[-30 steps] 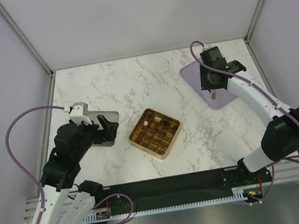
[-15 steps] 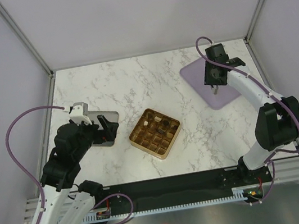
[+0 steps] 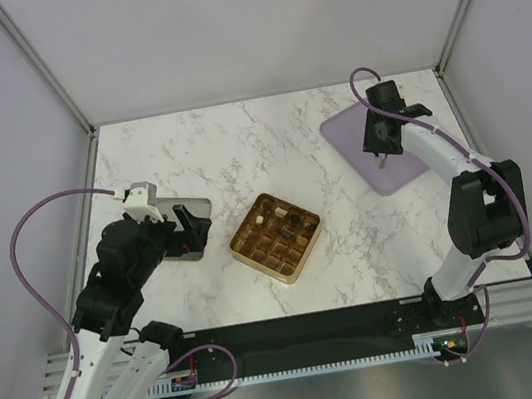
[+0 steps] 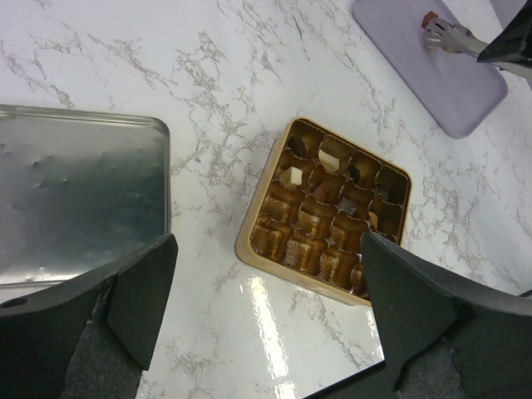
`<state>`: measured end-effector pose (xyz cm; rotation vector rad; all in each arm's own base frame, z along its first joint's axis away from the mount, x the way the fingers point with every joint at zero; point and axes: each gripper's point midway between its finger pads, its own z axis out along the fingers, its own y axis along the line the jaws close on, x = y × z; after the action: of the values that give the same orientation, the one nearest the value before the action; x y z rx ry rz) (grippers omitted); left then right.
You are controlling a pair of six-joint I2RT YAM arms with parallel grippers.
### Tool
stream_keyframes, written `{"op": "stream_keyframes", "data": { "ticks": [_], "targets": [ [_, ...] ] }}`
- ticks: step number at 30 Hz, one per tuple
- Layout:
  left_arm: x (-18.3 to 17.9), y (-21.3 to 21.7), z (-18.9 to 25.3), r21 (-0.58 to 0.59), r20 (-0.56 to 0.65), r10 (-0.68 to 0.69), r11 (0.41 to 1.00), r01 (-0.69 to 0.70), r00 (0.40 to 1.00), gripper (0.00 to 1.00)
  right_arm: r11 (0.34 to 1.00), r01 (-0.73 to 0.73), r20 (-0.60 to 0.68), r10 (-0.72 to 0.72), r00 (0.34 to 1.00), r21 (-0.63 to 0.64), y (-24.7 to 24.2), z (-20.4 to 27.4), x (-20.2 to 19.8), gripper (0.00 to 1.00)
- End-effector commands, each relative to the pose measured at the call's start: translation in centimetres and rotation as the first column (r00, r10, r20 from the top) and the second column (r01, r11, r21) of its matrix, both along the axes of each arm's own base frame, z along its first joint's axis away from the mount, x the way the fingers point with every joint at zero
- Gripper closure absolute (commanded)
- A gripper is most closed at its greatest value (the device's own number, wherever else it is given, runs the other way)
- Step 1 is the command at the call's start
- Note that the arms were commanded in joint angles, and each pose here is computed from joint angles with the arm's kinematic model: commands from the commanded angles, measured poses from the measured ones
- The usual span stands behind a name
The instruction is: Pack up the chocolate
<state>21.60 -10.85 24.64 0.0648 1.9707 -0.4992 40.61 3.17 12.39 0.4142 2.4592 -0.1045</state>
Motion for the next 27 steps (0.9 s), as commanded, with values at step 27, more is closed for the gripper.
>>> {"op": "stream_keyframes", "data": {
  "ticks": [27],
  "targets": [
    [0.1,-0.1,0.5,0.004,0.026,-0.006,1.0,0.006,1.0,0.0,0.996,-0.039,0.025,0.037,0.999,0.085,0.3,-0.2,1.0,0.56]
  ]
}}
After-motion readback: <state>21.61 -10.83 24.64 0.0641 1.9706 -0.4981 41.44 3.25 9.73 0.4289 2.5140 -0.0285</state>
